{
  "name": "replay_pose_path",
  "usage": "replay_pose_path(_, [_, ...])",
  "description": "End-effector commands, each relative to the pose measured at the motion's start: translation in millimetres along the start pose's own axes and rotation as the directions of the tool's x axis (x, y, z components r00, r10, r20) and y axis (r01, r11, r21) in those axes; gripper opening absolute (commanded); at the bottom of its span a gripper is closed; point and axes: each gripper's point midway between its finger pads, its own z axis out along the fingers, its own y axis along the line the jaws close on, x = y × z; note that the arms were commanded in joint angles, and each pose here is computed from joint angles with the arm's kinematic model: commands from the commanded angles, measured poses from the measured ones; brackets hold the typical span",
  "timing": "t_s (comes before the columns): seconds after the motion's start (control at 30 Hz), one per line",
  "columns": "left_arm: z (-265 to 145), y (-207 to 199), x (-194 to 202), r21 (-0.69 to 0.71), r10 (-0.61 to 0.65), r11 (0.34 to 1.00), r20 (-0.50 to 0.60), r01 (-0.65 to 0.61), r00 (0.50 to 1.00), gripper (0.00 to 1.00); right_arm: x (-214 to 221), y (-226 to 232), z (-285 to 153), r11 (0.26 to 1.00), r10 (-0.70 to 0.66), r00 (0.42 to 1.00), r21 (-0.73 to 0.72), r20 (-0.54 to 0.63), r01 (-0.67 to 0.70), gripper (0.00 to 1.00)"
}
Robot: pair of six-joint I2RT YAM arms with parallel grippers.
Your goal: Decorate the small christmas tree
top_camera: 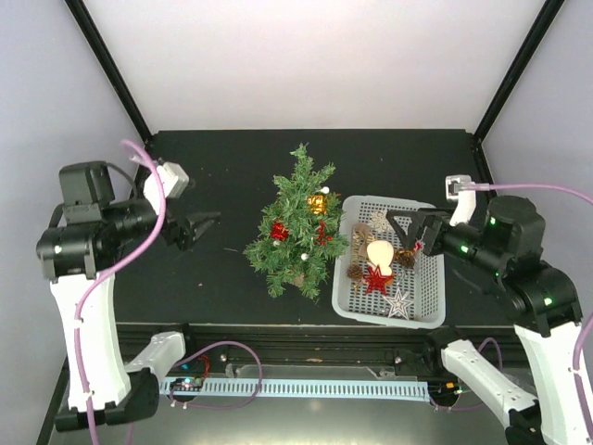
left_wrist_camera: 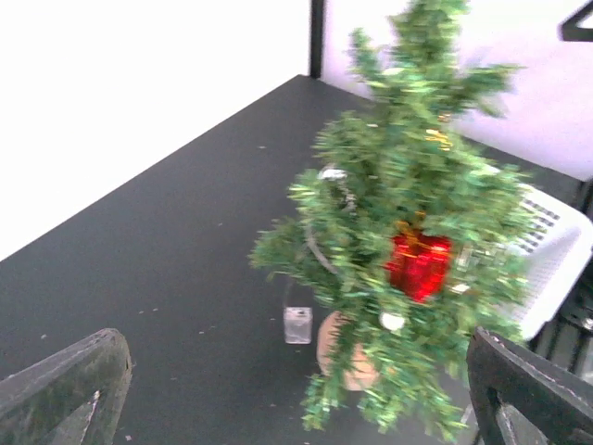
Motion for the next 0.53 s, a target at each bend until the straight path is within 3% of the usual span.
replay_pose_path(0.0, [-15.7,-53.5,17.7,0.150,-0.006,0.989,-0.026,0.010,1.000,0.99,28.1,26.0,-21.1,0.987,-0.081,0.992,-0.146,-0.096,0.067,1.00])
replay_pose_path(0.3, [-22.7,-89.3,46.3,0.202,-0.052,0.978,-0.029,0.057,0.998,0.99,47.0,40.7,-45.3,0.966,-0.118,0.989,-0.240,-0.090,0.093,1.00])
replay_pose_path(0.5, [-25.5,-95.2,47.8,0.200,-0.064,0.977,-0.022,0.067,0.998,0.99,41.2,35.2,-51.6,0.975,-0.126,0.991,-0.188,-0.054,0.114,1.00])
